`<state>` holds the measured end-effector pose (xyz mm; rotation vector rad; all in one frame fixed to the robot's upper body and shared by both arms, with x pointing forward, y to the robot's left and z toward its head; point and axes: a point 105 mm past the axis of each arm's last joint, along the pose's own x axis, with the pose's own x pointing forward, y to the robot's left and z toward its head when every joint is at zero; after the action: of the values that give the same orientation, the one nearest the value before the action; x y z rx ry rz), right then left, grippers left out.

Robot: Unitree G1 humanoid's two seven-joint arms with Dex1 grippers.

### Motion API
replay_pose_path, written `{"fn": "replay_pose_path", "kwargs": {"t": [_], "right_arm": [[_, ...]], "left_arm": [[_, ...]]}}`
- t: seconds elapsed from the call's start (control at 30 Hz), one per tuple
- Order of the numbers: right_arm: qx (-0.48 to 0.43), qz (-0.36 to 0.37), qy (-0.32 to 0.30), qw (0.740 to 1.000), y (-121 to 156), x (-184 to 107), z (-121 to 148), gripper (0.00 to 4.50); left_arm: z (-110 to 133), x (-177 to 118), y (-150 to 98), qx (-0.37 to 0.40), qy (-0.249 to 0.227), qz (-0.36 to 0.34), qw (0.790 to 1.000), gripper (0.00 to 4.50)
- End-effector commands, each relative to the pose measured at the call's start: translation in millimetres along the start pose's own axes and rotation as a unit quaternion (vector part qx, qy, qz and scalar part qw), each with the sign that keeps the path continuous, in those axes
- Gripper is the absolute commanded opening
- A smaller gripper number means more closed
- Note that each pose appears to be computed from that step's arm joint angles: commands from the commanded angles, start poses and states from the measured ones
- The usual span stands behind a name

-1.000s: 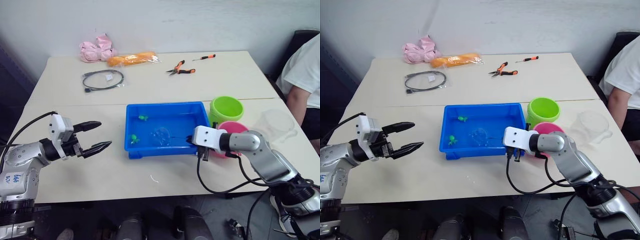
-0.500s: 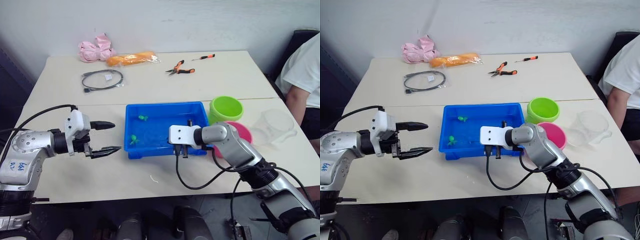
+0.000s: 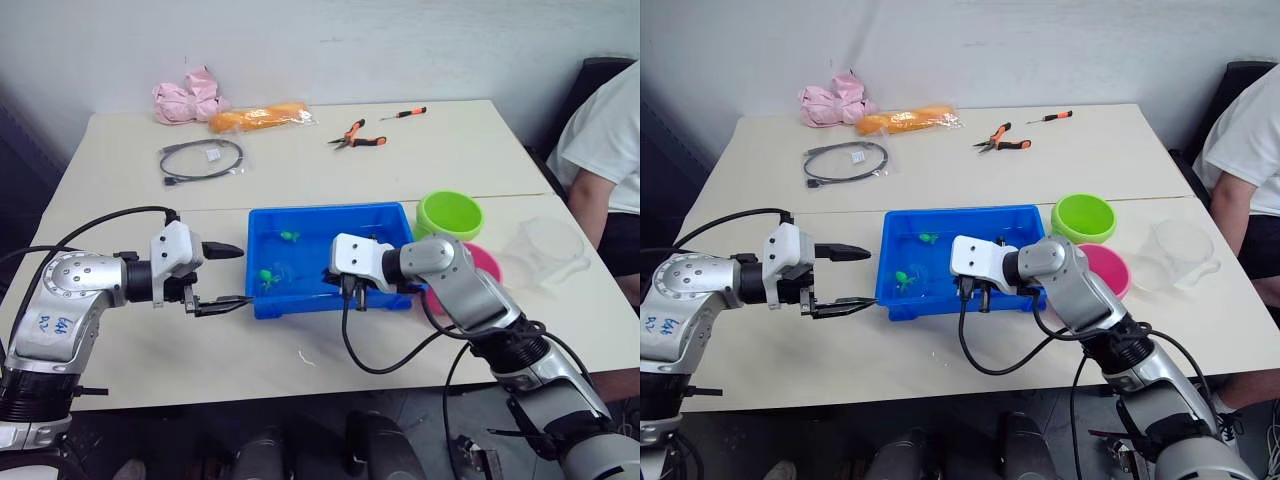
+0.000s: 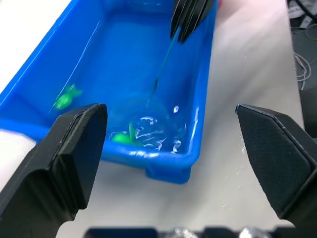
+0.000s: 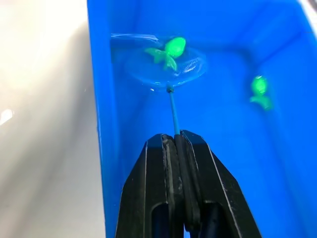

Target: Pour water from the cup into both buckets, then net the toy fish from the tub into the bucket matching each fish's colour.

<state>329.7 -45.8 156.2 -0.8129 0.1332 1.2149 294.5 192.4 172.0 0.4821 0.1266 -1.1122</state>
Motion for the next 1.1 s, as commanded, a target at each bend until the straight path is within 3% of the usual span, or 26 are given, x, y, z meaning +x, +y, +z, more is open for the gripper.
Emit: {"fn": "replay_pose_path", "kwargs": {"t": [0.03,0.43,0.73,1.1], "right_arm": [[-0.008,-0.016,-0.029,0.999,-3.6,-16.1,11.1,0.00],[0.084,-0.067,-0.048,0.993,6.4,-86.1,-8.5,0.00],[0.158,-0.182,-0.047,0.969,1.8,-130.0,-36.6,0.00],[0.146,-0.304,0.008,0.941,-12.8,-214.1,-55.7,0.00]], "left_arm": [[5.7,-7.7,7.4,0.003,-0.022,0.028,0.999,4.44],[16.8,0.7,9.6,-0.019,-0.094,0.025,0.995,4.44],[30.0,38.7,8.4,-0.005,-0.141,-0.009,0.990,4.44],[72.4,72.7,22.0,0.010,-0.239,-0.021,0.971,4.44]]}}
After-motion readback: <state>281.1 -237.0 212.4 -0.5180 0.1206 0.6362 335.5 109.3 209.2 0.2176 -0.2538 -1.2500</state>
